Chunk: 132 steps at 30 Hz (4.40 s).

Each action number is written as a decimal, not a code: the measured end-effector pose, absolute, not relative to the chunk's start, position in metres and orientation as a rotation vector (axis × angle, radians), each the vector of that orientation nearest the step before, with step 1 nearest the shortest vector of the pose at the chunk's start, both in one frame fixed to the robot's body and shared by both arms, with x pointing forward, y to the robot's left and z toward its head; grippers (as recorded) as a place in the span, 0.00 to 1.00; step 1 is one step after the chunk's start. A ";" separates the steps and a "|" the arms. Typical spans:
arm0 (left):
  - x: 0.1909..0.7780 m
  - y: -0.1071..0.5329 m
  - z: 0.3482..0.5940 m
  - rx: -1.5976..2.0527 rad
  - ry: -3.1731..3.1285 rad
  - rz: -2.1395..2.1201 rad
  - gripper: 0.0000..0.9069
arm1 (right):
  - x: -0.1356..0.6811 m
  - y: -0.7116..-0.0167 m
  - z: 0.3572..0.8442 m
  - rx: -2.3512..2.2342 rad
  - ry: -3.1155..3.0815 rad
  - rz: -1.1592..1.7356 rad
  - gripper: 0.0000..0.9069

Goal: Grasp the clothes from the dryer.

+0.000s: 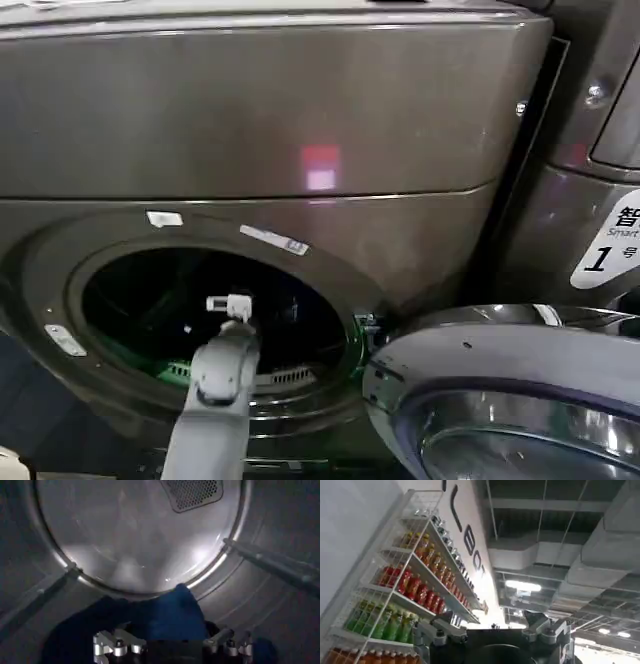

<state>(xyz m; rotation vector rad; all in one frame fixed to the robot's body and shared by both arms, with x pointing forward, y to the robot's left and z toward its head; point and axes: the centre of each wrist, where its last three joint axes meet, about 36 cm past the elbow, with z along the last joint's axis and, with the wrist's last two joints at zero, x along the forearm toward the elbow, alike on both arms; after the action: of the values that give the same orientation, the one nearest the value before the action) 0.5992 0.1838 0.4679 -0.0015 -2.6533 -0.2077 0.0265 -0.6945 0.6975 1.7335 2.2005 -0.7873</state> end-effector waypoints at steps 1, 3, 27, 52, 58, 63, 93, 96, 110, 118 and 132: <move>0.605 0.185 0.468 0.003 -2.653 -0.213 1.00 | 0.026 -0.695 0.698 1.734 2.199 -0.788 1.00; 0.614 0.189 0.468 0.012 -2.660 -0.217 1.00 | 0.026 -0.694 0.698 1.733 2.198 -0.789 1.00; 0.670 0.214 0.487 -0.382 -2.418 -1.354 1.00 | 0.026 -0.695 0.695 1.728 2.221 -0.802 1.00; 0.715 0.230 0.540 -0.960 -1.647 -1.710 1.00 | 0.035 -0.702 0.687 1.711 2.244 -0.795 1.00; 0.724 0.229 0.542 -1.044 -1.583 -1.648 1.00 | 0.036 -0.703 0.685 1.709 2.249 -0.799 1.00; 0.728 0.230 0.533 -1.070 -1.546 -1.598 1.00 | 0.037 -0.704 0.684 1.707 2.255 -0.802 1.00; 0.734 0.249 0.453 -1.177 -1.558 -1.330 1.00 | 0.044 -0.704 0.672 1.711 2.273 -0.796 1.00; 0.733 0.250 0.449 -1.175 -1.559 -1.319 1.00 | 0.045 -0.704 0.671 1.710 2.275 -0.796 1.00; 0.729 0.251 0.438 -1.225 -1.577 -1.251 0.00 | 0.043 -0.702 0.668 1.715 2.279 -0.794 1.00; 0.728 0.252 0.438 -1.244 -1.597 -1.226 0.00 | 0.041 -0.702 0.668 1.719 2.275 -0.794 1.00; 0.727 0.254 0.436 -1.238 -1.649 -1.193 0.00 | 0.039 -0.702 0.666 1.727 2.275 -0.781 1.00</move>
<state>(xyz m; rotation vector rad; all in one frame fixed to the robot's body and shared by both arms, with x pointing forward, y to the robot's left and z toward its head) 0.7273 0.2538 0.4357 -1.2383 -1.6493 -1.1927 0.0389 -0.7021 0.6663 1.7270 2.2749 -0.7811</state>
